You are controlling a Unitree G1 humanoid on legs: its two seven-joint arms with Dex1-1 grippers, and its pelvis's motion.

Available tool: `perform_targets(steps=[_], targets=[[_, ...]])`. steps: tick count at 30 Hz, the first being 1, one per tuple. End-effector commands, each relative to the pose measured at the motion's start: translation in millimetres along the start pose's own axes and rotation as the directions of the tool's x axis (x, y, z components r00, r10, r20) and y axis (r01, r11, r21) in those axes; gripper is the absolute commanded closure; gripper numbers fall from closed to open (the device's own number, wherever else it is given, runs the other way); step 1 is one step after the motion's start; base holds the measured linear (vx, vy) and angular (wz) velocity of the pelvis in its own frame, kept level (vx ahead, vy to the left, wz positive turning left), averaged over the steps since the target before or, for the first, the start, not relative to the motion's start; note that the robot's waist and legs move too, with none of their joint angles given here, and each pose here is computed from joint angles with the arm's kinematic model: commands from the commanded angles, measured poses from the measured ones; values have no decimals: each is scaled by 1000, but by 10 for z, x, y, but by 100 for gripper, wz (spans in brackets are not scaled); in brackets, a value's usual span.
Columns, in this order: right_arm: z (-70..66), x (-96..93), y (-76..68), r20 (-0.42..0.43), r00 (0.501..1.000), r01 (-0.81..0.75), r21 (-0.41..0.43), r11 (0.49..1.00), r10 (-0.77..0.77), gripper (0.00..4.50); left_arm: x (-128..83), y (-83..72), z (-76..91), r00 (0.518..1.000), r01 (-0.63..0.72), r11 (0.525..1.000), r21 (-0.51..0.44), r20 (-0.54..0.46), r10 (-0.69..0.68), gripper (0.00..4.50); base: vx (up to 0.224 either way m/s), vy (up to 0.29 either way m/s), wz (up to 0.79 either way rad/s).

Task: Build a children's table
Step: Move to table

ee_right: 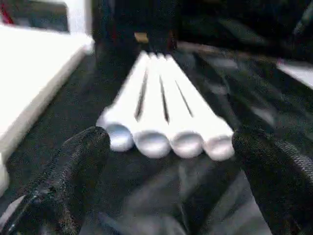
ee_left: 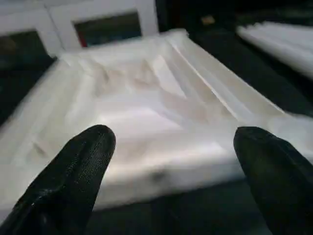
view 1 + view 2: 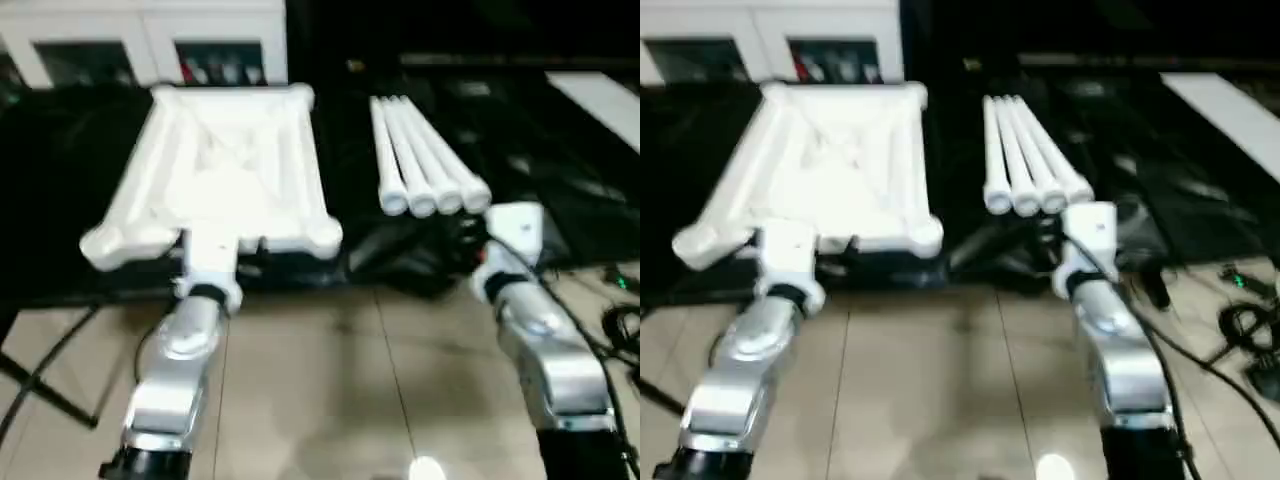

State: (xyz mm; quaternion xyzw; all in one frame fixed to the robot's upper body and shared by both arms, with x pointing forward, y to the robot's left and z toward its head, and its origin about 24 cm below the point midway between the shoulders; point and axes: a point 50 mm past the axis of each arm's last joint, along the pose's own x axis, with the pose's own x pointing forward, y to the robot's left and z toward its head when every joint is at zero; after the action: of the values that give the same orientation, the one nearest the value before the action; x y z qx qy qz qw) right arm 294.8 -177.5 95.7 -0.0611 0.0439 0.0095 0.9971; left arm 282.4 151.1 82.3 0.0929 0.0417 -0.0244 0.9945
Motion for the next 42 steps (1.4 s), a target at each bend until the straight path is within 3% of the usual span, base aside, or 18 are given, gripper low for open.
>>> perform_targets(steps=[1,36,40,42], targets=[[56,5,65,27,999,-31,22,999,30,6,-2,79,19,1000,-28,1000,0,2,28,6,142,37,-5],[-17,6,93,1,999,-35,29,999,35,6,20,73,2,1000,8,1000,7,-17,-8,6,160,19,0],[12,36,133,11,996,-93,74,993,92,6,15,56,-25,997,65,998,-8,-35,-66,6,173,67,1],[43,36,216,20,973,-231,84,969,230,6,-11,28,-43,988,153,988,8,-31,-152,6,138,-55,2]])
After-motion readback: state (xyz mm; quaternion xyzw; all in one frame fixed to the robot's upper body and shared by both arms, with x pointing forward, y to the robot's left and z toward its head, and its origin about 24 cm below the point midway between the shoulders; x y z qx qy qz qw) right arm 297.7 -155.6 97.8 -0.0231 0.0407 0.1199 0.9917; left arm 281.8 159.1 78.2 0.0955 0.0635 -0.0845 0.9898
